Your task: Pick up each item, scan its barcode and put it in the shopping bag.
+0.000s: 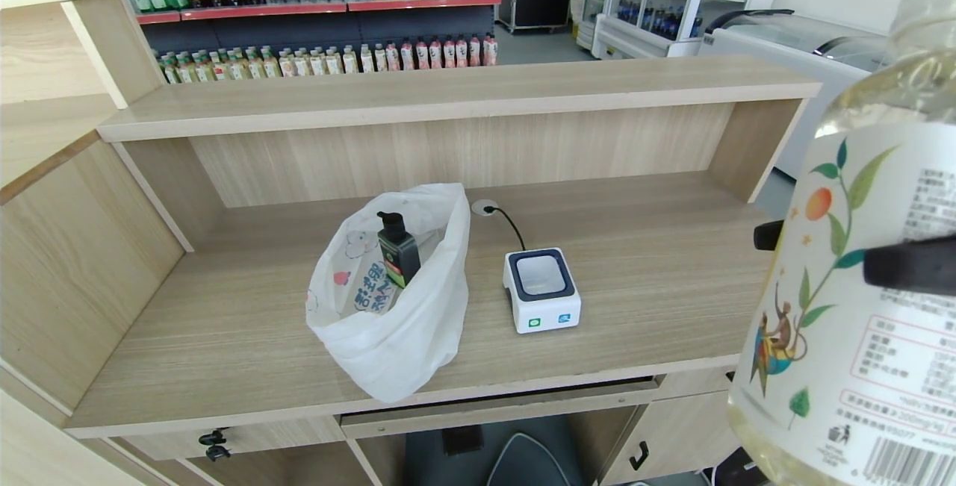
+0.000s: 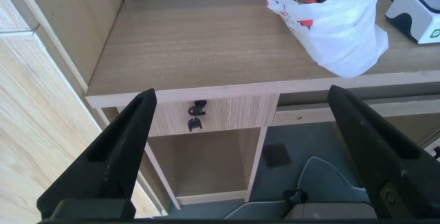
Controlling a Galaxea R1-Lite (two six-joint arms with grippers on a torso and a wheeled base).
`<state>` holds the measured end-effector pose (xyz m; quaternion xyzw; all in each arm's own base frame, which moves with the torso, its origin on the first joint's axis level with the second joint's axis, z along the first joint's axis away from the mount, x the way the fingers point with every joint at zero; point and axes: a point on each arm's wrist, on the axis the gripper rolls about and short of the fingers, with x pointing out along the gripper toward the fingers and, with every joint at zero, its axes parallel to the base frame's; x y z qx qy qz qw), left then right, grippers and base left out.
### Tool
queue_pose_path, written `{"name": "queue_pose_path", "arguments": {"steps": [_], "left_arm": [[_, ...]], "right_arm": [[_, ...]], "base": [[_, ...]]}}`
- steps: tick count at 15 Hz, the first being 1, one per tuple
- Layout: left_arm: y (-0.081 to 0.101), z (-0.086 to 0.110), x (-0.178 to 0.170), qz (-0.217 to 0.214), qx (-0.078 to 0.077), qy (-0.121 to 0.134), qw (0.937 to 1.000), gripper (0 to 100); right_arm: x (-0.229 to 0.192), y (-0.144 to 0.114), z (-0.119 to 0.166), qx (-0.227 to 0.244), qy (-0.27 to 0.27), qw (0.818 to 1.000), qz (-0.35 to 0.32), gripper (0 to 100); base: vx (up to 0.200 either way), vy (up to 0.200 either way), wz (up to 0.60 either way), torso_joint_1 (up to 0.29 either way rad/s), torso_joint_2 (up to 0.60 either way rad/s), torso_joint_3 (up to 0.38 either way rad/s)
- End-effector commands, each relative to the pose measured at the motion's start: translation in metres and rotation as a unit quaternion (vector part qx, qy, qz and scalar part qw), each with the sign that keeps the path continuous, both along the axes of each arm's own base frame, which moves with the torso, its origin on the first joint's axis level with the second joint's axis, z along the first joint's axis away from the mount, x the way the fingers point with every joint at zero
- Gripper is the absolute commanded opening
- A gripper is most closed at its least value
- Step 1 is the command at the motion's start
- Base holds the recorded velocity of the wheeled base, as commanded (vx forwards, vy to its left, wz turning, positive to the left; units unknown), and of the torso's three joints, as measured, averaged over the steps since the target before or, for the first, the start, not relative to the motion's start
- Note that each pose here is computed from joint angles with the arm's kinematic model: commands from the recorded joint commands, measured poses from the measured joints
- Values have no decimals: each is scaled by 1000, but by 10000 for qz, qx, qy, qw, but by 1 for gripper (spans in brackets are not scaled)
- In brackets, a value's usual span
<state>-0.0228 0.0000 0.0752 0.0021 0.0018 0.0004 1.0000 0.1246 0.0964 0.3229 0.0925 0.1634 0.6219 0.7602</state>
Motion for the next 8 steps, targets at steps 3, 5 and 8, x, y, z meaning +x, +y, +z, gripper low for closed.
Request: {"name": "queue_pose_path", "arguments": {"steps": [3, 5, 8], "left_arm": [[0, 0, 0, 3, 2, -3, 10000, 100], [0, 0, 0, 3, 2, -3, 10000, 100], [0, 0, 0, 3, 2, -3, 10000, 100]], "right_arm": [[3, 2, -1, -16, 25, 10000, 15, 0], [4, 2, -1, -17, 17, 10000, 0, 0], [30, 0, -9, -335, -517, 9955, -716, 0]], "base": [[0, 0, 0, 0, 0, 0], [0, 0, 0, 0, 0, 0], [0, 0, 0, 0, 0, 0]]}}
